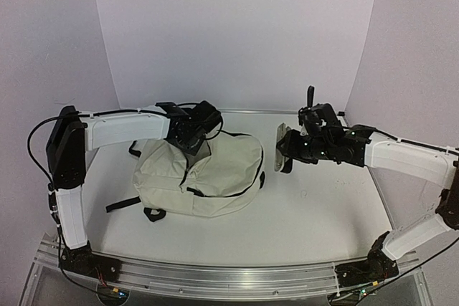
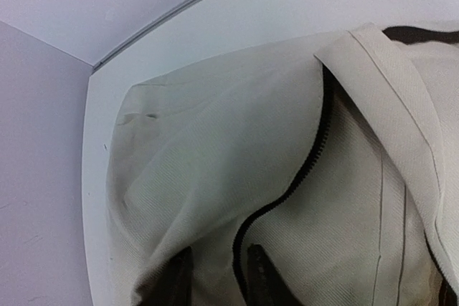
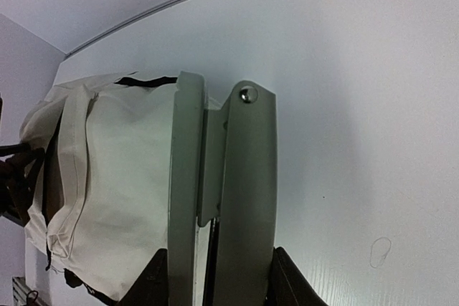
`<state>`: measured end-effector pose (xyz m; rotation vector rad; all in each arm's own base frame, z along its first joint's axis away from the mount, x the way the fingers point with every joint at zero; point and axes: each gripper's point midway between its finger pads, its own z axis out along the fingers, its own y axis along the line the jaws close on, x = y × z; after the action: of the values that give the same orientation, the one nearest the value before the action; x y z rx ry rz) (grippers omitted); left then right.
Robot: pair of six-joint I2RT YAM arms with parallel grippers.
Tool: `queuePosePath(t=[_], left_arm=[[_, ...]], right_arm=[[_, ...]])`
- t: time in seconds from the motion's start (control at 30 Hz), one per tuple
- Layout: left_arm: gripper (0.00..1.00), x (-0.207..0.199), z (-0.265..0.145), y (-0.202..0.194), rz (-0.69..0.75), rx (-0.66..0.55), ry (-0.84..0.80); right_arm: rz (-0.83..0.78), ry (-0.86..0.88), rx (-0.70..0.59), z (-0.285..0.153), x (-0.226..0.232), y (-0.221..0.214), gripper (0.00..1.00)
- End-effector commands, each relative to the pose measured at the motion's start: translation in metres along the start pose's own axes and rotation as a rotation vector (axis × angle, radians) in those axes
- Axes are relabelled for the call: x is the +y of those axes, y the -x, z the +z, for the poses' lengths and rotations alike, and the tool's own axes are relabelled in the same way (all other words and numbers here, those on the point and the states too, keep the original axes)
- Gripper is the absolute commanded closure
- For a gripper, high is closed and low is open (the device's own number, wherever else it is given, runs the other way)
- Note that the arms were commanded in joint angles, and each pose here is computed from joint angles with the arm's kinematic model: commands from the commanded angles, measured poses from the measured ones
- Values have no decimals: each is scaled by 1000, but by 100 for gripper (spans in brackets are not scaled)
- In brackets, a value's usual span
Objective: Pack the student bag
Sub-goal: Pick up the stationery from the center of the board, then place the stationery in the student bag.
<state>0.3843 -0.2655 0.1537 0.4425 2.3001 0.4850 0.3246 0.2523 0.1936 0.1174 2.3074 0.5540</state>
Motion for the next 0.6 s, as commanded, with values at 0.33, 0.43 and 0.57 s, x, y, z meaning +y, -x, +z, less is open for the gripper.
queuePosePath(t=[0.33,0.43,0.57], left_arm=[[100,13,-8,24,-109,-90,-158],[100,16,-19,28,-149,-107,-217],[100,25,-31,30,-206,-125,-266]], right_arm=[[-128,631,20,-29,184,7,71],[-144,705,55,-23,210,-1,72],[-147,728,86,-4,227,-6,73]])
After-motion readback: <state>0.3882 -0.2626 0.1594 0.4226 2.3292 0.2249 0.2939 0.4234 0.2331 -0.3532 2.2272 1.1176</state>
